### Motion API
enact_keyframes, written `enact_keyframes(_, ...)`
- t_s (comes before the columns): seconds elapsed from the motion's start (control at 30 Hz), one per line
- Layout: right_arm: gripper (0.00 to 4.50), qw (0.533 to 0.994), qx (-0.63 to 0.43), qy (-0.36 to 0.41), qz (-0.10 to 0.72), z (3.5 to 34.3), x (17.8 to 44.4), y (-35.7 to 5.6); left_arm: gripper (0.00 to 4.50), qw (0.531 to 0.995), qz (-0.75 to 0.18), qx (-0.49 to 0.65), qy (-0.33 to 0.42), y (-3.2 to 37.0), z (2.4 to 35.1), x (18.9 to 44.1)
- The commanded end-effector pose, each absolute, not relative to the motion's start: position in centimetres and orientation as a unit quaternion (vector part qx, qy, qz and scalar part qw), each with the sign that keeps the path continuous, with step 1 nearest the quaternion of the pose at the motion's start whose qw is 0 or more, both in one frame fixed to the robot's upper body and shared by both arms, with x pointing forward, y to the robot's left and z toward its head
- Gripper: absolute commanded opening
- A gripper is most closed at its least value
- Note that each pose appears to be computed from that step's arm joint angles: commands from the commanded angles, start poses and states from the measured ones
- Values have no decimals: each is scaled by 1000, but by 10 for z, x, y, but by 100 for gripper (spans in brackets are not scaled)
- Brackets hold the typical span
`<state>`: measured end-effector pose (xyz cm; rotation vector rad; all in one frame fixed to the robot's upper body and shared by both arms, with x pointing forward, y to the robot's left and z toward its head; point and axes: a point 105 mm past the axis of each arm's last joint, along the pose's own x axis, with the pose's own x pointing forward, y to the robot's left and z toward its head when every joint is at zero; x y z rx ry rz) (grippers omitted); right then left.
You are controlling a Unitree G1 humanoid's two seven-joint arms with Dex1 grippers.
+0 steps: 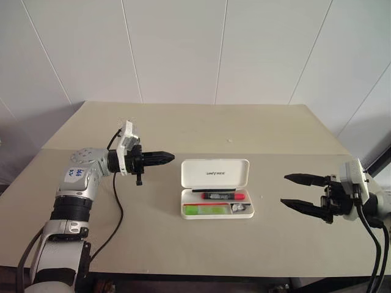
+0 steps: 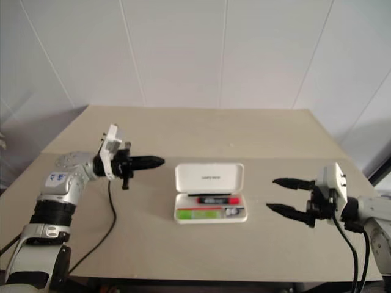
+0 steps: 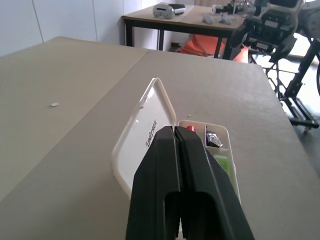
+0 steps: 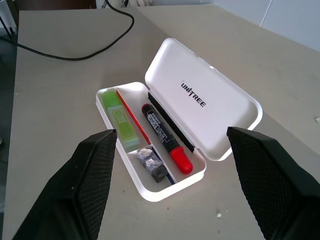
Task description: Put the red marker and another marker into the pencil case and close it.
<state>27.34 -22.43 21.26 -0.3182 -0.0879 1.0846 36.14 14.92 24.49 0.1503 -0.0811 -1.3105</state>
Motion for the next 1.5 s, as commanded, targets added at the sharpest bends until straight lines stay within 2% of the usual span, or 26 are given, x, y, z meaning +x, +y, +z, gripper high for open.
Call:
enact_keyframes(0.03,450,839,-158,-62,518,220,273,-222,3,818,-565,89,-64,164,262,378)
enact_keyframes(0.2,450,836,-147,-75,522,226,274,-226,3,862,-495,84,-64,187,261,406)
enact_keyframes(0.33,450,830,-105,-96,540,237,272,-236,3,884,-461,78,-19,191,245,421)
enact_keyframes(0.57,450,822,-88,-93,554,243,277,-256,3,879,-470,68,44,171,218,428)
enact_keyframes(0.83,450,827,-100,-84,547,238,283,-260,3,864,-498,-8,80,142,209,429)
enact_keyframes(0.97,450,829,-104,-84,543,236,281,-259,3,836,-534,-67,109,129,206,421)
enact_keyframes(1.2,450,835,-109,-82,533,234,277,-262,3,796,-584,-62,150,123,196,407)
enact_keyframes(1.33,450,835,-108,-83,533,234,276,-261,3,743,-646,-37,171,121,196,389)
enact_keyframes(1.5,450,832,-110,-77,538,233,276,-261,3,702,-680,30,208,120,185,378)
